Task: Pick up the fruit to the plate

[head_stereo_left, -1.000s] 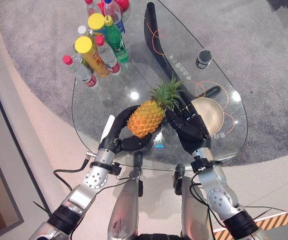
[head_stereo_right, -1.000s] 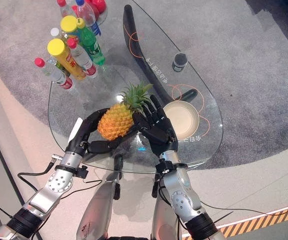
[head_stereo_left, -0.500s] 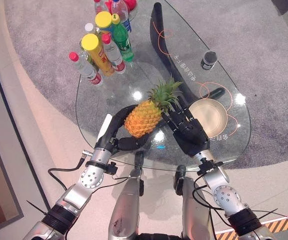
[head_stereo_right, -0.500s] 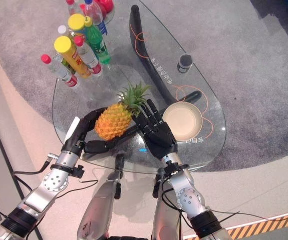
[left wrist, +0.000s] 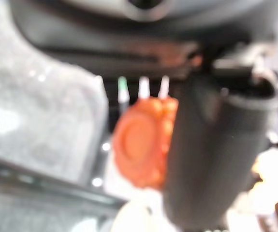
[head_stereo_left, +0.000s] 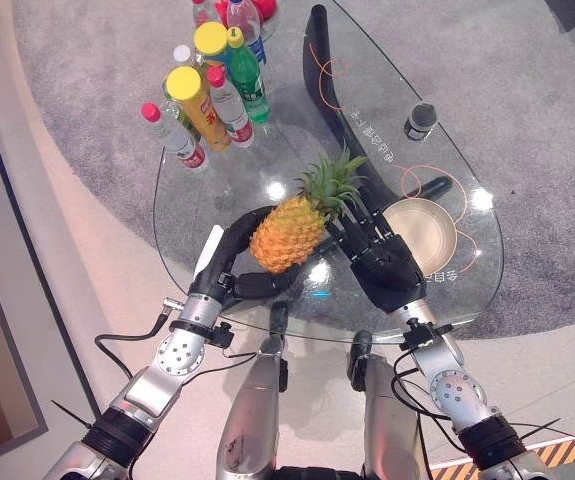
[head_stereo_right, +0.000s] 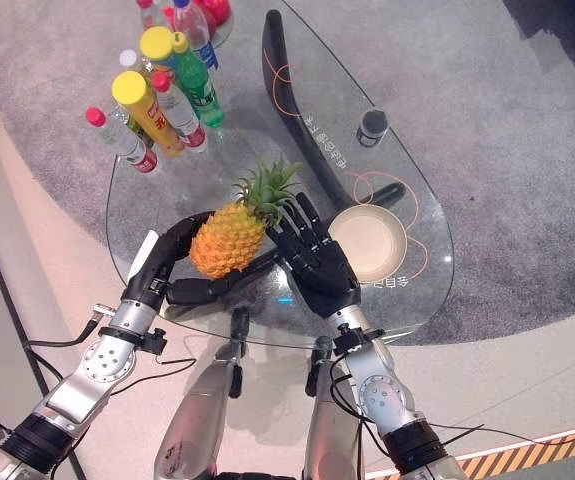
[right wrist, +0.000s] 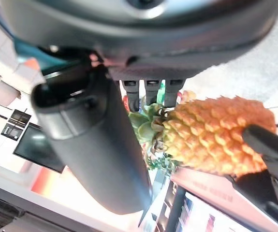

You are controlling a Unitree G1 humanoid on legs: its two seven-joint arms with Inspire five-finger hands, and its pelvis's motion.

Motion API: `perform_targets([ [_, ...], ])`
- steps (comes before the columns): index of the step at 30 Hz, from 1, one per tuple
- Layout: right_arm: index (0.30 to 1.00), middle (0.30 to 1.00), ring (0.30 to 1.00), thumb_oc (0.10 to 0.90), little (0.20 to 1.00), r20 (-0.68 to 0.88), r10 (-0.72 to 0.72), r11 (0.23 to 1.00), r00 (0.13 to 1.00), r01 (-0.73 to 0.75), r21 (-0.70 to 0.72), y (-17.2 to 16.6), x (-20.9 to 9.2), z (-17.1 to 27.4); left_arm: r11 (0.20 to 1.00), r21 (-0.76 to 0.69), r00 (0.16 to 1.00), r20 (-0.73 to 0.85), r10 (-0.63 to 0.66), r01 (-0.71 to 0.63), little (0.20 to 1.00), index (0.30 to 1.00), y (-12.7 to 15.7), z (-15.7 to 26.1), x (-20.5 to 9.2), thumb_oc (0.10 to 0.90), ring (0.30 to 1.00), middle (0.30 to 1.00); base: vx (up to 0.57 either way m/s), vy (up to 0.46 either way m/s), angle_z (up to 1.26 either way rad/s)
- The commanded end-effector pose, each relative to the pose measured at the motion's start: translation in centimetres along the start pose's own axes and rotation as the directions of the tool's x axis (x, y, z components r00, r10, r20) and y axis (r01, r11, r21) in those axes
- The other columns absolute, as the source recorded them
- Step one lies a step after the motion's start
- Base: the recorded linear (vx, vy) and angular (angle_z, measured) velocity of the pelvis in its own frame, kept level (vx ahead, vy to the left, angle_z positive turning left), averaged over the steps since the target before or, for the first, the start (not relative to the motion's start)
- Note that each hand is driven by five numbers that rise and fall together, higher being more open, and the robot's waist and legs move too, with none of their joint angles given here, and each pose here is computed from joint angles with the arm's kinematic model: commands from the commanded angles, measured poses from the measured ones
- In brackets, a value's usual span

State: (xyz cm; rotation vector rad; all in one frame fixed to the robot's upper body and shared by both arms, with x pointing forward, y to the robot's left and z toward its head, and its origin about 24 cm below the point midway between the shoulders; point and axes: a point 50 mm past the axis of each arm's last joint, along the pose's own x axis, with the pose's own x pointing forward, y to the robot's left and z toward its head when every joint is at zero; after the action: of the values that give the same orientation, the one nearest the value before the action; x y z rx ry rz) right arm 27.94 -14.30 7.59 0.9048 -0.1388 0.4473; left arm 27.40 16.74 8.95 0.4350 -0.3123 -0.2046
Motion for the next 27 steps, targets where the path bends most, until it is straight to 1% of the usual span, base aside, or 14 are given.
perform_targets([
  [1,0.900,0.900,0.900,0.800,0.900,0.169,0.150,0.987,0.974,-0.136,-0.092,5.0,3.5,2.3,0.999,0.020,0.936,0.351,-0.036,0.031,0.200,0.300,0.0,6.7,1.9,0.100,0.300,0.300,0.01,0.029,-0.03],
  [4,0.900,0.900,0.900,0.800,0.900,0.211,0.045,0.984,0.977,-0.007,-0.177,4.3,3.5,2.8,1.000,0.015,0.938,0.345,-0.023,0.019,0.200,0.300,-0.1,6.6,1.9,0.100,0.300,0.300,0.00,0.007,-0.02],
  [6,0.900,0.900,0.900,0.800,0.900,0.225,0.015,0.979,0.974,0.031,-0.202,4.2,3.6,2.9,1.000,0.013,0.939,0.344,-0.017,0.014,0.200,0.300,-0.2,6.6,1.9,0.100,0.300,0.300,0.00,0.000,0.00],
  [11,0.900,0.900,0.900,0.800,0.900,0.240,-0.002,0.970,0.971,0.060,-0.234,4.3,3.5,3.1,1.000,0.008,0.938,0.346,-0.012,0.010,0.200,0.300,-0.2,6.5,1.8,0.100,0.300,0.300,0.00,0.000,0.00],
  [14,0.900,0.900,0.900,0.800,0.900,0.248,-0.009,0.971,0.969,0.068,-0.228,4.5,3.6,3.1,1.000,0.005,0.938,0.347,-0.010,0.009,0.200,0.300,-0.2,6.5,1.8,0.100,0.300,0.300,0.00,0.000,0.00],
  [19,0.900,0.900,0.900,0.800,0.900,0.238,0.003,0.979,0.971,0.046,-0.200,4.5,3.5,3.1,1.000,0.008,0.939,0.345,-0.013,0.011,0.200,0.300,-0.2,6.5,1.7,0.100,0.300,0.300,0.00,0.000,0.00],
  [24,0.900,0.900,0.900,0.800,0.900,0.169,0.095,0.985,0.981,-0.068,-0.159,5.2,3.7,2.4,0.999,0.024,0.937,0.348,-0.039,0.033,0.200,0.300,-0.3,6.6,1.6,0.100,0.300,0.300,0.00,0.000,0.00],
  [27,0.900,0.900,0.900,0.800,0.900,0.152,0.123,0.982,0.981,-0.099,-0.159,5.6,3.8,2.3,0.998,0.028,0.935,0.350,-0.058,0.052,0.200,0.300,-0.4,6.8,1.7,0.100,0.300,0.300,0.00,0.000,0.00],
])
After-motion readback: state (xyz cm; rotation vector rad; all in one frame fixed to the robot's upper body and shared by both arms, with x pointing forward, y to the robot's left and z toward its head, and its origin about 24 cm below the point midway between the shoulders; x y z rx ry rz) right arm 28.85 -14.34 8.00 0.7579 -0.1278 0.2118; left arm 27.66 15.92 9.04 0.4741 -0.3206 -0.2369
